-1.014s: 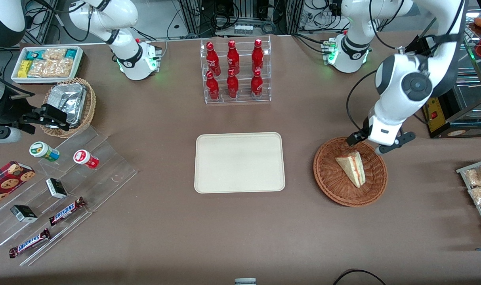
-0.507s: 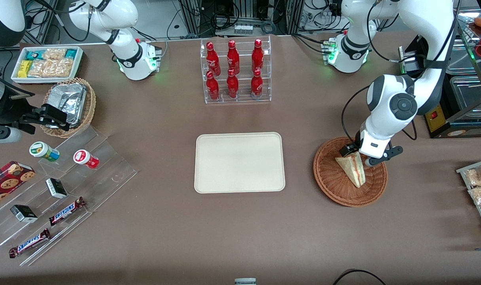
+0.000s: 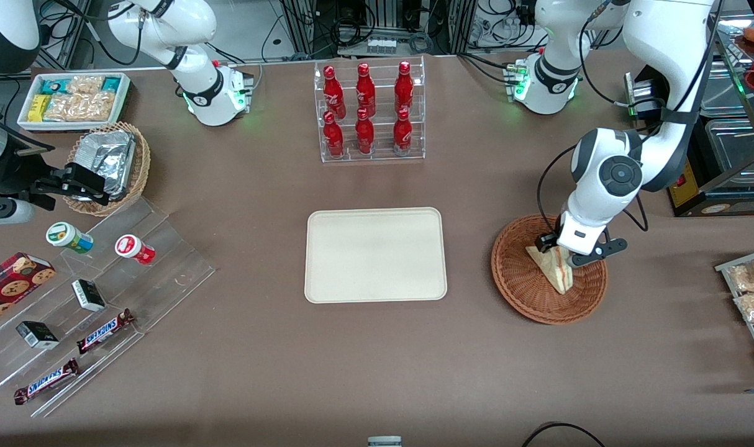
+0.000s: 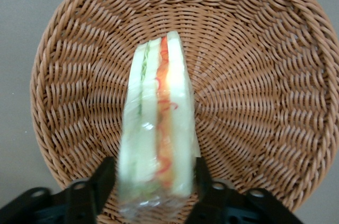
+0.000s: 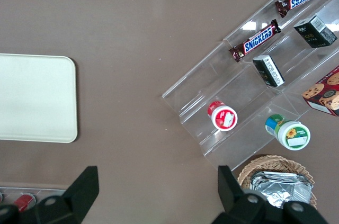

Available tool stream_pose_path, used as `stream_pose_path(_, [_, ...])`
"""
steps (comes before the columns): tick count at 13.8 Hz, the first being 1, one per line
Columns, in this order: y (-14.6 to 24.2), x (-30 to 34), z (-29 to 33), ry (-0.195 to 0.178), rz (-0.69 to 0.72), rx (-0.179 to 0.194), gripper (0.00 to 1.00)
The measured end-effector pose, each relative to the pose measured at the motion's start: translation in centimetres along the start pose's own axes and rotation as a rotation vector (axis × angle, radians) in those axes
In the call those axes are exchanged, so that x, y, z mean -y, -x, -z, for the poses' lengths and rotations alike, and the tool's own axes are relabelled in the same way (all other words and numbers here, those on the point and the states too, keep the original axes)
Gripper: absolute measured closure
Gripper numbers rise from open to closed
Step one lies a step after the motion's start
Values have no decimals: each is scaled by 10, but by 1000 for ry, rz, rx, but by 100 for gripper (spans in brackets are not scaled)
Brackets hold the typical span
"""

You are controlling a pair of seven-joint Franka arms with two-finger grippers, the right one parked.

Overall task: Place sandwich from basket to tray
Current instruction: 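Lower the left gripper and close it on the wrapped sandwich, then lift the sandwich and carry it with the left gripper over the cream tray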

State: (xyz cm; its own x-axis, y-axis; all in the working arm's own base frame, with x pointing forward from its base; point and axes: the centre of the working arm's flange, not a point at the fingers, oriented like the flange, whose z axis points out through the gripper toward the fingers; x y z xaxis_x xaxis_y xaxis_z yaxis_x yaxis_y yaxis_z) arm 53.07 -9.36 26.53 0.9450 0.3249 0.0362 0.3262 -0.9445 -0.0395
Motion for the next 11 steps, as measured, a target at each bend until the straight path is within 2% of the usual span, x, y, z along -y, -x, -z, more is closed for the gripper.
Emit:
stream_pose_path(1, [-1,1,0,0,3,-1,52])
stream_pose_path(4, [-2,1,2,2,3,-5,81])
stream_pose_path(8, [-11,-3,15,-5,0,-8,83])
stream_pose_path(11, [-17,-23,54,-53,-53,40,86])
